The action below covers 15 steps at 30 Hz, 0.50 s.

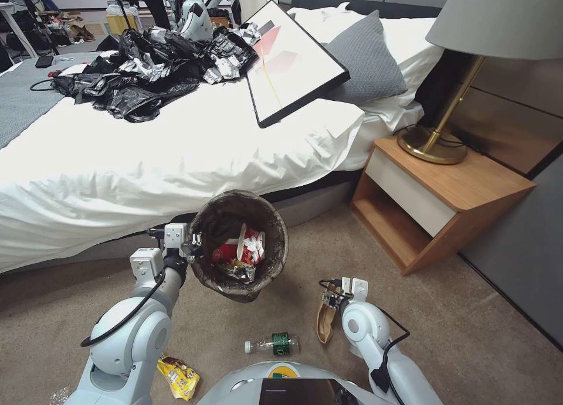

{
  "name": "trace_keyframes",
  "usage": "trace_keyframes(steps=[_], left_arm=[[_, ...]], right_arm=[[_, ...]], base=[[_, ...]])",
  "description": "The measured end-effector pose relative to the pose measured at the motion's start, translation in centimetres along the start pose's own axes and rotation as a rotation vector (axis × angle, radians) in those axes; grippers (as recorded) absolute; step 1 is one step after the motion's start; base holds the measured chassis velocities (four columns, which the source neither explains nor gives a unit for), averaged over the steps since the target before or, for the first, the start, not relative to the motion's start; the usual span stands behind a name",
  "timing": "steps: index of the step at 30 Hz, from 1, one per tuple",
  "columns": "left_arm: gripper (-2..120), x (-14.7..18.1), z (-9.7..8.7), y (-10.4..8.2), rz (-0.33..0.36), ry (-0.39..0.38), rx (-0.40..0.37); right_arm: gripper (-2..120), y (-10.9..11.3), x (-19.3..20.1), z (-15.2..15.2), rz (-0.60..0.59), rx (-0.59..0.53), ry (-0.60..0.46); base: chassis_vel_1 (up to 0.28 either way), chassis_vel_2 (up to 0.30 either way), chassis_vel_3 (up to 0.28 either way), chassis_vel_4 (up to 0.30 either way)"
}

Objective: Pick up the trash bin, then pick up the garbage from the floor and place it into the trash bin.

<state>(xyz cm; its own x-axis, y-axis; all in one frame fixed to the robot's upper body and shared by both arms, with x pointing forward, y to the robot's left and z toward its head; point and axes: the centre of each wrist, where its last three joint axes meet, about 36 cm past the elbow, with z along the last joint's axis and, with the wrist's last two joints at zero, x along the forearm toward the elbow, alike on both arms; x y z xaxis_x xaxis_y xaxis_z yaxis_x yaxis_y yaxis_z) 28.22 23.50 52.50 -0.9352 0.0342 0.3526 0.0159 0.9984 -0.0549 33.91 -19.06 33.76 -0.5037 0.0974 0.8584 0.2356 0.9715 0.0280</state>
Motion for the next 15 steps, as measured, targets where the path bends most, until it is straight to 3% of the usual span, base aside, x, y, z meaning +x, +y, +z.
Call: trace_keyframes(steps=[3, 15], left_arm=[[0, 0.0, 0.0, 0.0, 0.001, -0.001, -0.001], [0, -0.1, 0.1, 0.0, 0.004, -0.001, -0.003]], right_arm=[[97, 0.1, -0.4, 0.2, 0.004, 0.001, 0.010], [100, 0.9, -3.4, 0.3, 0.012, 0.011, 0.055]], base=[[0.000, 0.000, 0.000, 0.000], [0.000, 0.000, 0.000, 0.000]])
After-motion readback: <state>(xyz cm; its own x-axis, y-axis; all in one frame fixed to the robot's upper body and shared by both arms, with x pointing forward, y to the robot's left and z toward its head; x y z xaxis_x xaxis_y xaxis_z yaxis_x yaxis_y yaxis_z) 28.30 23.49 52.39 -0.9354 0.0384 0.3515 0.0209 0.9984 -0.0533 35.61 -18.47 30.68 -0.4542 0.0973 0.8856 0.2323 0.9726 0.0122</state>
